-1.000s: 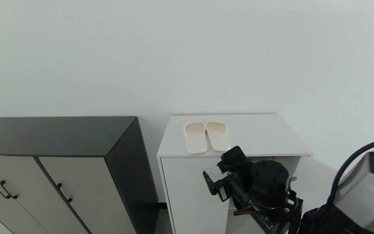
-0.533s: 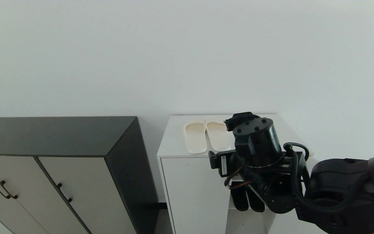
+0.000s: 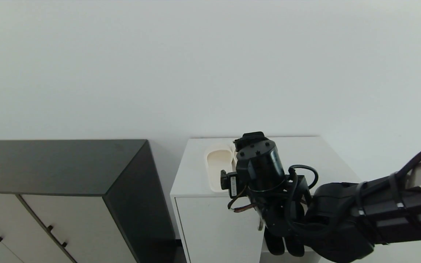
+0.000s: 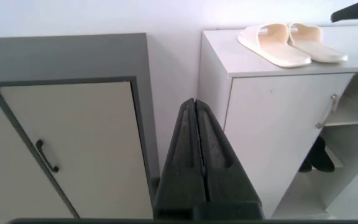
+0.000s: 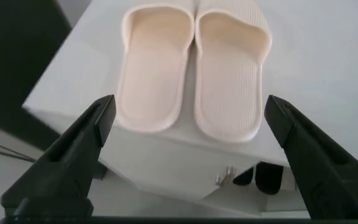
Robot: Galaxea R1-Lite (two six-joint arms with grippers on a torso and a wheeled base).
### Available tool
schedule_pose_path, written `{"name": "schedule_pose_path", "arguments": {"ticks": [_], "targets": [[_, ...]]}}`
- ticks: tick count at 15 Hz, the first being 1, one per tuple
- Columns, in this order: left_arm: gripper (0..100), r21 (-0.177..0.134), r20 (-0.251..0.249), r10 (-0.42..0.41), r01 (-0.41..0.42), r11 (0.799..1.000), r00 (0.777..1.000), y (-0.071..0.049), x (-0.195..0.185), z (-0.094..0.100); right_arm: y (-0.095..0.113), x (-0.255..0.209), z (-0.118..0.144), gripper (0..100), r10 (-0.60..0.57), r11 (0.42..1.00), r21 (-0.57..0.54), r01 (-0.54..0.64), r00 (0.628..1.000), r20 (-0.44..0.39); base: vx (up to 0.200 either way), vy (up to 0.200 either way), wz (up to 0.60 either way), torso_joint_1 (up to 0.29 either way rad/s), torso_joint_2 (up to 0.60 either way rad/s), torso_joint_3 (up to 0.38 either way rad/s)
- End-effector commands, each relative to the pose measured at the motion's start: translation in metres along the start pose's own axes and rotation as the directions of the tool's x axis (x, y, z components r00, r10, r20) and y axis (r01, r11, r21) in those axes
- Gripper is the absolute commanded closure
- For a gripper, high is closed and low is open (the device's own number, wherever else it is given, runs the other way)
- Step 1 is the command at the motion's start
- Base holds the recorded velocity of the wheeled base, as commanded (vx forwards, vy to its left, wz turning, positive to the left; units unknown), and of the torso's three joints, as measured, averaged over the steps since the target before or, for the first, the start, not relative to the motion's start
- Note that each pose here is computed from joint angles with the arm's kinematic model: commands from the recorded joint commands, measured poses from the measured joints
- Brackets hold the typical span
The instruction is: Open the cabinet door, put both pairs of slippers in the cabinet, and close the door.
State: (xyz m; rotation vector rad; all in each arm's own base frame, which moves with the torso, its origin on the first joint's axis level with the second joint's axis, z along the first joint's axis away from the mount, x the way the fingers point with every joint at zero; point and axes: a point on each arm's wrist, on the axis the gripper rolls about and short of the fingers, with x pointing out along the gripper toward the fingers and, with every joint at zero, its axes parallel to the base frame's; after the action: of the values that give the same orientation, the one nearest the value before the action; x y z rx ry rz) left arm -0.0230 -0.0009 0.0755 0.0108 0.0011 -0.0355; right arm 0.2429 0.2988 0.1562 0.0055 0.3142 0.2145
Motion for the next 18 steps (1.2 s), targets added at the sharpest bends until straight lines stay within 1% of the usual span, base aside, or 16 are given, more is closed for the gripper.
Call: {"name": "schedule_pose_path", "arguments": {"ticks": [1, 2, 3, 5, 6, 14, 18], "targets": [[100, 0.000, 0.000, 0.000, 0.000, 1.000, 1.000, 0.000, 0.000, 0.000, 0.002, 0.017, -0.016, 0, -0.008, 1.000, -0.022, 0.007, 0.999, -0.035, 0.200, 0.000, 0.00, 0.002, 0.00, -0.002], [100, 0.003, 0.000, 0.000, 0.000, 1.000, 1.000, 0.000, 0.000, 0.000, 0.003, 0.020, -0.018, 0, -0.001, 1.000, -0.017, 0.000, 0.999, -0.033, 0.200, 0.000, 0.00, 0.002, 0.00, 0.007], [100, 0.003, 0.000, 0.000, 0.000, 1.000, 1.000, 0.000, 0.000, 0.000, 0.004, 0.022, -0.018, 0, 0.003, 1.000, -0.010, -0.003, 1.000, -0.021, 0.000, 0.000, 0.00, 0.000, 0.00, 0.000], [100, 0.003, 0.000, 0.000, 0.000, 1.000, 1.000, 0.000, 0.000, 0.000, 0.006, 0.030, -0.022, 0, 0.027, 1.000, -0.007, -0.027, 0.999, -0.034, 0.000, 0.000, 0.00, 0.000, 0.00, 0.000], [100, 0.003, 0.000, 0.000, 0.000, 1.000, 1.000, 0.000, 0.000, 0.000, 0.003, 0.039, -0.026, 0, 0.018, 1.000, -0.007, -0.019, 0.999, -0.046, 0.000, 0.000, 0.00, 0.000, 0.00, 0.000], [100, 0.004, 0.000, 0.000, 0.000, 1.000, 1.000, 0.000, 0.000, 0.000, 0.013, 0.096, -0.040, 0, -0.015, 1.000, -0.001, 0.015, 0.999, -0.028, 0.000, 0.000, 0.00, 0.000, 0.00, 0.000], [100, 0.004, 0.000, 0.000, 0.000, 1.000, 1.000, 0.000, 0.000, 0.000, 0.010, 0.118, -0.044, 0, -0.039, 0.999, -0.006, 0.039, 0.999, -0.020, 0.000, 0.000, 0.00, 0.000, 0.00, 0.000]]}}
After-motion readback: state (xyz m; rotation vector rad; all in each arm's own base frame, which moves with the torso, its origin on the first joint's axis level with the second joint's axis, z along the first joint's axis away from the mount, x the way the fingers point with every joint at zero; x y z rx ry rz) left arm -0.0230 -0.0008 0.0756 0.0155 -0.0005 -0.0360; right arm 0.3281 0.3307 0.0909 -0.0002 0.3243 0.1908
